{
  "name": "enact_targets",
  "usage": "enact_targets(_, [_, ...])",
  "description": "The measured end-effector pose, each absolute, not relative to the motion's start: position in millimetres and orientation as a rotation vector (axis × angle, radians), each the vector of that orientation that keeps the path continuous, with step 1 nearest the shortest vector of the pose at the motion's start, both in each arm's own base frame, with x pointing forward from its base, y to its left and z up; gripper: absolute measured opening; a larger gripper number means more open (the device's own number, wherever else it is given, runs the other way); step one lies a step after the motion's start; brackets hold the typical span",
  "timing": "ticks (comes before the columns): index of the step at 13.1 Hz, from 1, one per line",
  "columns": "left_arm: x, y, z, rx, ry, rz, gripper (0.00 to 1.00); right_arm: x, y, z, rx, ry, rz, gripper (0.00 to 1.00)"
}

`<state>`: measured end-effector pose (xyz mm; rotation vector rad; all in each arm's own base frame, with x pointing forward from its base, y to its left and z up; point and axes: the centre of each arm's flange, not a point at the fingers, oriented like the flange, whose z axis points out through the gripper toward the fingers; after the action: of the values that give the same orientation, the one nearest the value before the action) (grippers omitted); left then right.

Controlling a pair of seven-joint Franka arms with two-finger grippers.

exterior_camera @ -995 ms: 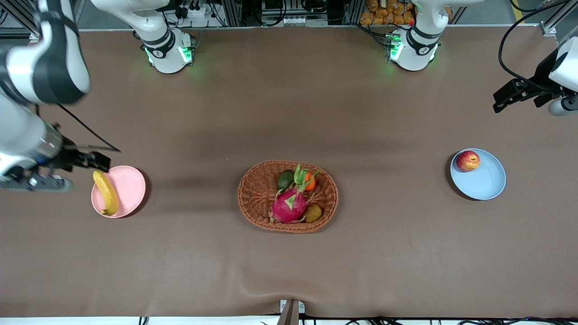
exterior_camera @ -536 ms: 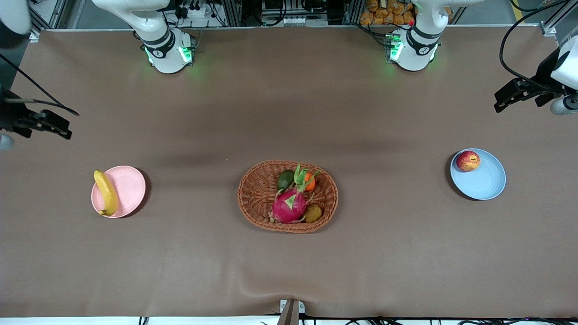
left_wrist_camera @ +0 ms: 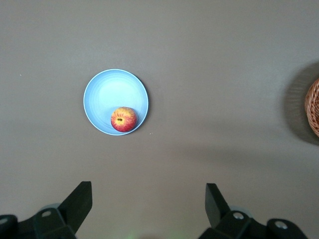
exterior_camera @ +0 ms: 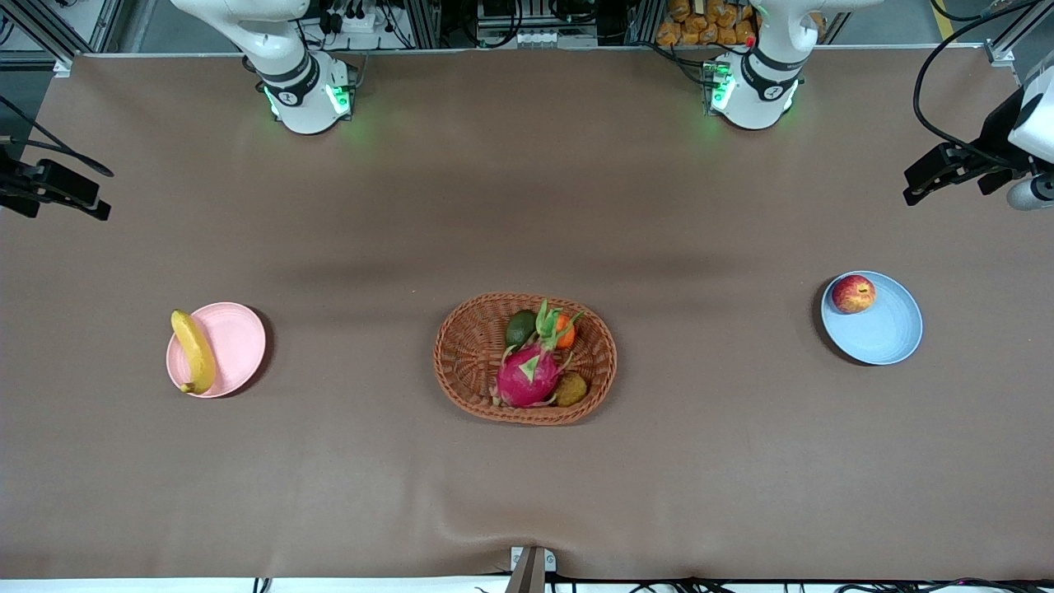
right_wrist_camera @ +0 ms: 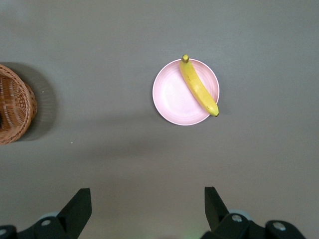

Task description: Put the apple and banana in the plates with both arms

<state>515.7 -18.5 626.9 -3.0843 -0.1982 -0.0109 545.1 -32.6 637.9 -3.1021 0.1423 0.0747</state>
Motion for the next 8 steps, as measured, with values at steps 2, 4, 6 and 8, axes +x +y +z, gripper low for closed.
enact_targets(2, [515.7,-18.4,626.8,-3.084,-0.198,-0.01,1.0,545.7,-22.4,637.8,-3.101,0.162,0.077,1.0])
enact_targets(4, [515.7,-18.3,626.6,-3.084,-0.199,-0.01,1.0,545.8,-19.9,637.8,-3.101,0.165,0.077,1.0])
enact_targets(6, [515.7,-18.3,626.4,-3.084,-0.199,-0.009,1.0,545.8,-20.1,637.7,-3.101,0.166,0.077,1.0])
enact_targets(8, [515.7,-18.3,626.3,-3.084,-0.199,-0.009,1.0,545.9,-17.8,637.7,-3.101,0.16,0.077,1.0])
